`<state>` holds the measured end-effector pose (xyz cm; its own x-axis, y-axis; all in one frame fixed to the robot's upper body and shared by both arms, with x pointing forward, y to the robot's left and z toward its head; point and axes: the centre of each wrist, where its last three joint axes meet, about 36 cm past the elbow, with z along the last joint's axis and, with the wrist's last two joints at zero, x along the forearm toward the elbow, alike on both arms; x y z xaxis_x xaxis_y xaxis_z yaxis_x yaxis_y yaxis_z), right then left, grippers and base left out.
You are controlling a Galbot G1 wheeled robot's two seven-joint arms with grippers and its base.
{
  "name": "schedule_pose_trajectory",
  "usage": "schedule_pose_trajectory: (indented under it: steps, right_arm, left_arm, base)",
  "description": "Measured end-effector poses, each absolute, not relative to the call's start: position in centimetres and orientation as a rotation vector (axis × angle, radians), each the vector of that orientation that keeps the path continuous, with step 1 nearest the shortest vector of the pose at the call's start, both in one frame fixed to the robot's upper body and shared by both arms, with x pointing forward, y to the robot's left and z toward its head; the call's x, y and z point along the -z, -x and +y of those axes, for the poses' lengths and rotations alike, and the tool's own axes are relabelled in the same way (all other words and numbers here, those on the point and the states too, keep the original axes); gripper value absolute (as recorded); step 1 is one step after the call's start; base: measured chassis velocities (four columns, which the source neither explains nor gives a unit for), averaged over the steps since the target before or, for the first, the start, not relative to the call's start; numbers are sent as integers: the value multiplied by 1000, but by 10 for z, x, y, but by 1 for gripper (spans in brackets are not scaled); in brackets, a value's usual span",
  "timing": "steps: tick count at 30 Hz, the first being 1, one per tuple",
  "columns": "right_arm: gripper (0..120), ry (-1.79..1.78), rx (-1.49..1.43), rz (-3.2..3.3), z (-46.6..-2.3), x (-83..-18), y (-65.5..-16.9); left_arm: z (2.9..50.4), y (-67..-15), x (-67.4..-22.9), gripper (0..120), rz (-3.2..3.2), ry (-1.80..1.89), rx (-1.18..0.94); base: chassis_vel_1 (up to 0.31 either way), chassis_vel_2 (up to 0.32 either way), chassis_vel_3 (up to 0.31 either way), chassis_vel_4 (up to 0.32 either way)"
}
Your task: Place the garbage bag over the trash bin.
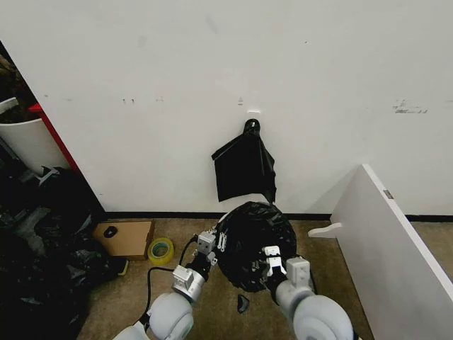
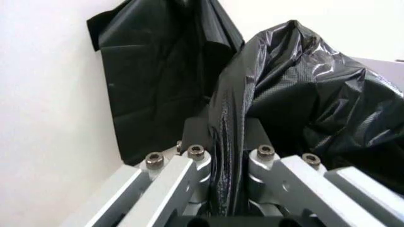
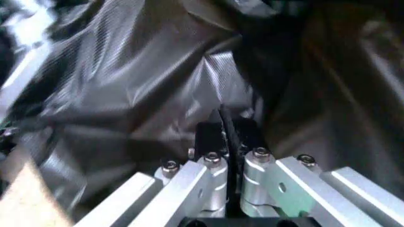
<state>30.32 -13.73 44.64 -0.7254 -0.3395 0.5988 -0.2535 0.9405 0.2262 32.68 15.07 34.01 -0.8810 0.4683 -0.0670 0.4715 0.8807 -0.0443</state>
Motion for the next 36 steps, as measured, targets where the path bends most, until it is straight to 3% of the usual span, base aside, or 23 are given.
schedule_pose_trajectory:
  steps: [22,36]
  right_arm:
    - [0,-258,-79,-2331,-118,-406,-334]
    - [0,-369,-60,-2413,-111,-427,-316]
  left_arm:
    - [156,-312,-341,4,2962,-804,62]
    - [152,-309,-337,4,2965,-810,60]
  base:
    - [0,0,0,0]
    - [0,0,0,0]
